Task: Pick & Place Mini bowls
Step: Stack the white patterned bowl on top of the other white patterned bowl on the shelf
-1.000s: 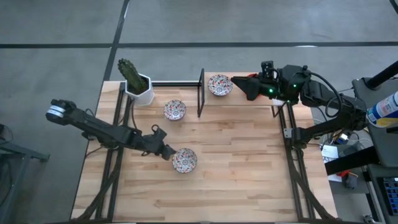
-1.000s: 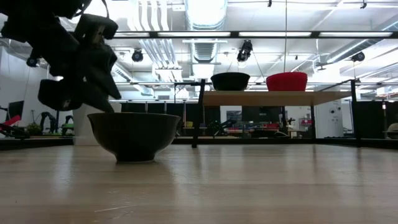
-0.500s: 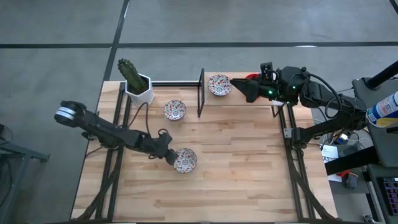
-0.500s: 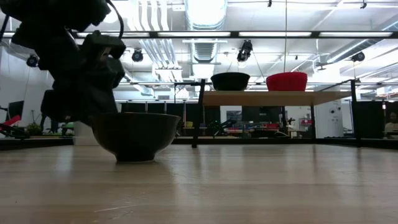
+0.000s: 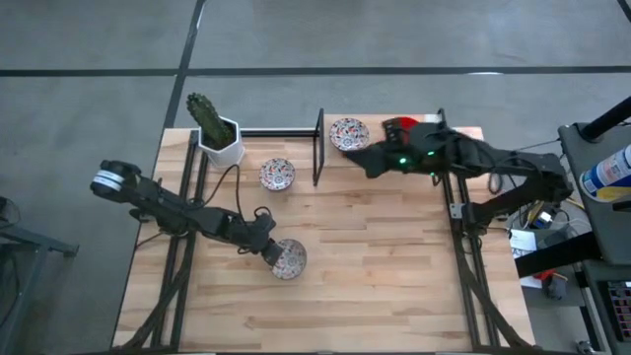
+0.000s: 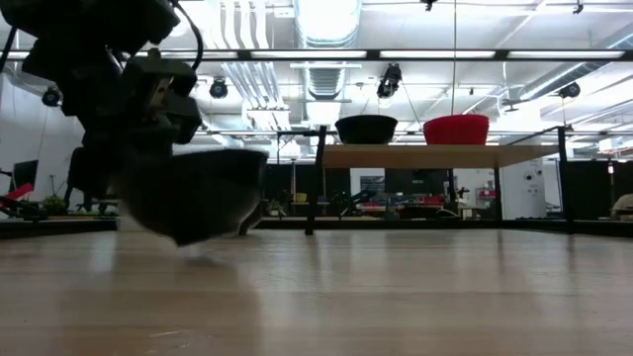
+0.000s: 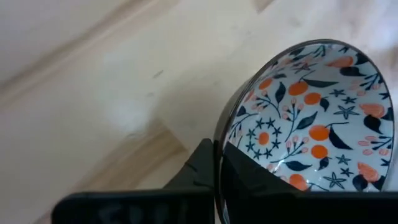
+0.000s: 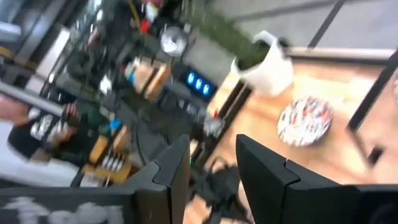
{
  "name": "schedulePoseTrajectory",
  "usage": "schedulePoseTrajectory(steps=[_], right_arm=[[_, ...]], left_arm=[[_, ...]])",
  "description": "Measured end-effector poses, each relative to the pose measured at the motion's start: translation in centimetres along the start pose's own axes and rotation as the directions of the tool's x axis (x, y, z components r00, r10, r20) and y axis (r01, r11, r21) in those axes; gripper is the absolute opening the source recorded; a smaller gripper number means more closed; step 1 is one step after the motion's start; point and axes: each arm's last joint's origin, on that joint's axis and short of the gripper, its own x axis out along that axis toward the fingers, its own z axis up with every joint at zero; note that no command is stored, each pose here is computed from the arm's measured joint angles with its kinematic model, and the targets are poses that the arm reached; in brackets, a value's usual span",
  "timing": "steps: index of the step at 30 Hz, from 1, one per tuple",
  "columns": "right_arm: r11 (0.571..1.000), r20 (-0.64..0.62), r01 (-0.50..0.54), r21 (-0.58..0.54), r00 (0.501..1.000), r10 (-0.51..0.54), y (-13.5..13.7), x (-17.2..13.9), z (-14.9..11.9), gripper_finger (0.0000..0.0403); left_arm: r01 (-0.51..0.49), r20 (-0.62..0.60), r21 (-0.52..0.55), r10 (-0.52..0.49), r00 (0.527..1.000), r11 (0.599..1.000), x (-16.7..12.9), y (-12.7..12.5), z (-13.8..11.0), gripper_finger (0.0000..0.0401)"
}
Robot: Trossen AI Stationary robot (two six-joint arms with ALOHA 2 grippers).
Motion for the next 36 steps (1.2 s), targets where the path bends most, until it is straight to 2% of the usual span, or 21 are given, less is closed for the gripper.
schedulePoseTrajectory(steps=[6, 9, 16, 23, 26, 29, 33, 36], right_arm=[[0.999, -0.148, 0.011, 0.032, 0.989, -0.006, -0.3, 3.6, -2.4, 0.0120], [0.999, -0.199, 0.032, 0.043, 0.980, -0.023, -0.7, 4.9, -3.4, 0.0113], [0.996, -0.296, 0.055, 0.074, 0.955, -0.031, -1.2, 6.8, -4.8, 0.0107], [0.993, -0.337, 0.094, 0.072, 0.939, -0.065, -1.6, 8.7, -6.8, 0.0107], [0.993, -0.332, 0.067, 0.095, 0.943, -0.032, -1.3, 9.7, -7.5, 0.0107], [0.994, -0.323, 0.032, 0.107, 0.946, 0.004, -1.1, 10.7, -8.2, 0.0107], [0.991, -0.310, 0.029, 0.130, 0.951, 0.012, -1.4, 12.0, -8.9, 0.0107], [0.991, -0.266, 0.013, 0.134, 0.964, 0.023, -1.2, 12.7, -9.3, 0.0107]], left_arm=[[0.074, 0.040, -0.008, -0.074, 0.996, 0.997, -1.3, -1.3, 0.7, 0.0005], [0.096, 0.074, 0.021, -0.097, 0.992, 0.995, -2.8, -2.4, 1.5, 0.0004], [-0.062, 0.141, 0.128, 0.044, 0.989, 0.990, -7.9, -4.4, 3.9, 0.0003], [-0.242, 0.153, 0.174, 0.217, 0.964, 0.955, -13.2, -6.1, 6.4, 0.0002], [-0.301, 0.215, 0.198, 0.258, 0.942, 0.933, -15.3, -6.7, 7.5, 0.0004], [-0.315, 0.262, 0.214, 0.257, 0.930, 0.924, -17.3, -7.5, 8.6, 0.0005], [-0.365, 0.293, 0.219, 0.296, 0.909, 0.905, -18.9, -8.0, 9.8, 0.0005], [-0.432, 0.304, 0.229, 0.357, 0.883, 0.872, -19.0, -8.3, 10.4, 0.0004]])
